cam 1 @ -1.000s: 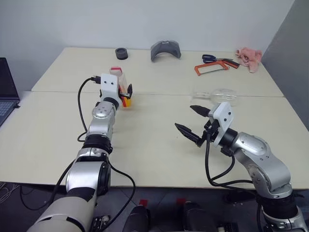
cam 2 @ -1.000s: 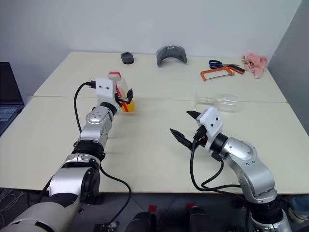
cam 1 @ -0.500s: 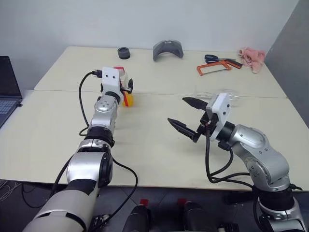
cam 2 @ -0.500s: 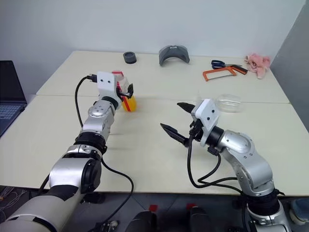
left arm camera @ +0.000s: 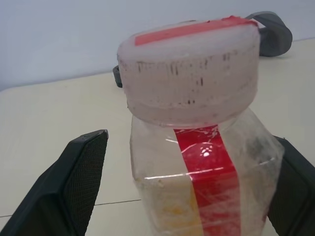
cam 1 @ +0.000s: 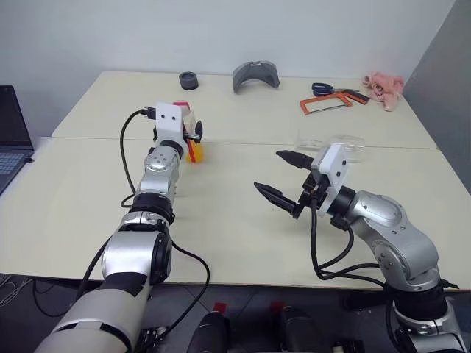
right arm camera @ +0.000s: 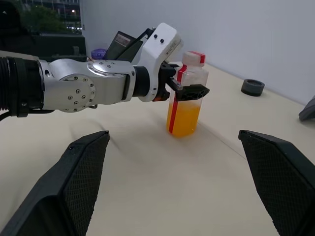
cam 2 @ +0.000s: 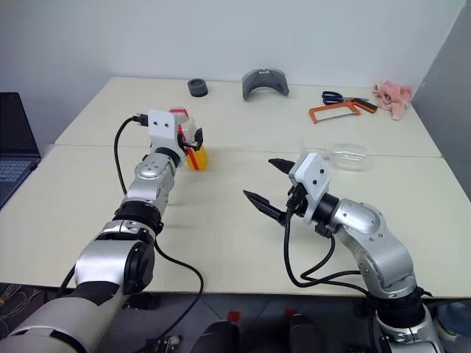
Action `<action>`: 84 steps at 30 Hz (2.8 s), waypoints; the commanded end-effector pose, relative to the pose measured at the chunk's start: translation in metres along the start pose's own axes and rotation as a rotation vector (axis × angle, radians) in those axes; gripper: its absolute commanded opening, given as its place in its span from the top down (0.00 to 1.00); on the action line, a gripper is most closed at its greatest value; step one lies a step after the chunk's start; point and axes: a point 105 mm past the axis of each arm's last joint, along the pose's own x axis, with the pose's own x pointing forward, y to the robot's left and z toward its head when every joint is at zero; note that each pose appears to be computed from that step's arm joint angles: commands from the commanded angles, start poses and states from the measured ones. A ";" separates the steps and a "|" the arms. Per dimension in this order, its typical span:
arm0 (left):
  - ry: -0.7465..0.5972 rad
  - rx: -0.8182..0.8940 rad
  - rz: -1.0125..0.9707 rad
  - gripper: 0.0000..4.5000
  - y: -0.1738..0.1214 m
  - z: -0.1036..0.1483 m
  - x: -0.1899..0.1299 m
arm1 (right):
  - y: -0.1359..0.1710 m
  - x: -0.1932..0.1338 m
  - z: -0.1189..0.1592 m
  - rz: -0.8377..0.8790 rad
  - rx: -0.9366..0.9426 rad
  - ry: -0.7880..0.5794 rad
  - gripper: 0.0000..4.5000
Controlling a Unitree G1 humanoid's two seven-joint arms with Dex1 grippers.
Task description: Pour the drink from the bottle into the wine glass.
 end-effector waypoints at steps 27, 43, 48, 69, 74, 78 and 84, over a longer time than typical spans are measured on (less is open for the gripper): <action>-0.096 -0.073 -0.110 0.52 -0.018 0.020 0.000 | 0.002 -0.006 0.006 -0.014 -0.050 -0.026 0.00; -0.205 0.015 -1.129 0.52 -0.141 0.044 -0.094 | 0.006 -0.034 0.033 -0.025 0.008 -0.048 0.00; -0.218 0.050 -1.425 0.52 -0.163 0.049 -0.130 | 0.008 -0.030 0.043 -0.049 0.031 -0.075 0.00; -0.244 0.148 -1.534 0.52 -0.179 0.045 -0.142 | 0.003 -0.008 0.011 -0.121 0.076 0.039 0.13; -0.241 0.152 -1.529 0.52 -0.178 0.045 -0.141 | 0.008 -0.007 0.015 -0.046 0.072 0.010 0.54; -0.241 0.165 -1.539 0.52 -0.179 0.045 -0.141 | 0.015 -0.010 0.014 0.198 -0.043 0.049 0.58; -0.274 0.179 -1.570 0.52 -0.178 0.048 -0.144 | 0.000 -0.013 0.009 0.483 -0.173 0.172 0.58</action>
